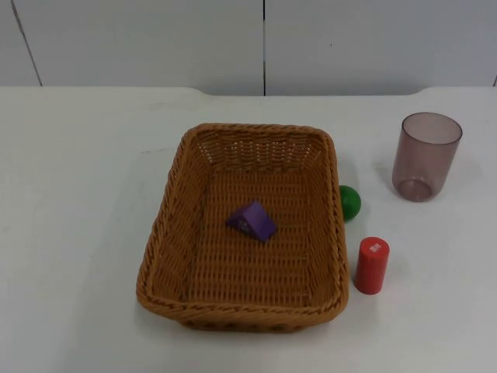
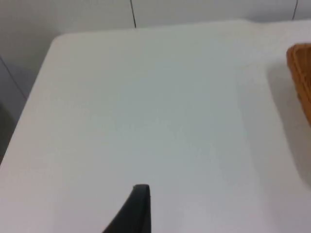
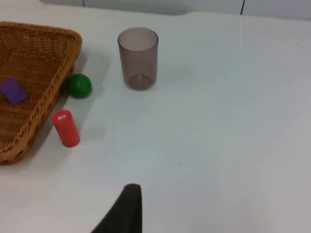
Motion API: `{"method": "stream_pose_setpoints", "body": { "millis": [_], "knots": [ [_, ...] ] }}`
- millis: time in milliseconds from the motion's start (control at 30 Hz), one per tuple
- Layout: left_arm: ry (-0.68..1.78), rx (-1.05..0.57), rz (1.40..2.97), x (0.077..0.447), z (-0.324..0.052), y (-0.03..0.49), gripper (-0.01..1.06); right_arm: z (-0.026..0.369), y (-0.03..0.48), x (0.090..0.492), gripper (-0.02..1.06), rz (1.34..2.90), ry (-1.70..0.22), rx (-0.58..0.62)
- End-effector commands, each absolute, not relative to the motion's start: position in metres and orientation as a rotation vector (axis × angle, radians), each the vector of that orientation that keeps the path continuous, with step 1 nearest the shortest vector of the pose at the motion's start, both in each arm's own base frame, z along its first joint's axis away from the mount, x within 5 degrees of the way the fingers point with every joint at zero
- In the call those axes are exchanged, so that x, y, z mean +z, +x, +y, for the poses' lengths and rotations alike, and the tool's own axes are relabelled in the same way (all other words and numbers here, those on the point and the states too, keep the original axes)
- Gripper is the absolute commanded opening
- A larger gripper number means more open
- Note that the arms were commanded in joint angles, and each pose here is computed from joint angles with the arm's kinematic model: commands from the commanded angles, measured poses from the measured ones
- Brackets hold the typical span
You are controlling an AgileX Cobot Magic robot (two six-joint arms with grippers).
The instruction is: Pick up the basket with the left hand and place the triangular block into the basket with the right hand.
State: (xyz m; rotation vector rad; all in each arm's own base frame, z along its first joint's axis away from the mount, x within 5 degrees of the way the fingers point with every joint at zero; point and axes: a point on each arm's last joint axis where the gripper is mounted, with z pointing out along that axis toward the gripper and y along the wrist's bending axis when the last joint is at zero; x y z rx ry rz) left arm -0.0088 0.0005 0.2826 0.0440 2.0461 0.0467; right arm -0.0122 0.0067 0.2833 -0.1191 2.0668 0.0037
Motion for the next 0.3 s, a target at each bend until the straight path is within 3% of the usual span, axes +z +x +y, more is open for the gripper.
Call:
{"method": "stream_pose_setpoints", "body": {
  "millis": [0,267],
  "knots": [
    [0.047,0.069,2.067,0.2753,0.0028,-0.0058,1.05,0.0063,-0.009,0.2819,1.05,2.044,-0.102,-0.002],
    [0.008,0.046,2.063,0.2748,0.0028,-0.0049,1.05,0.0062,-0.0078,0.2806,1.05,2.042,-0.102,-0.002]
  ]
}}
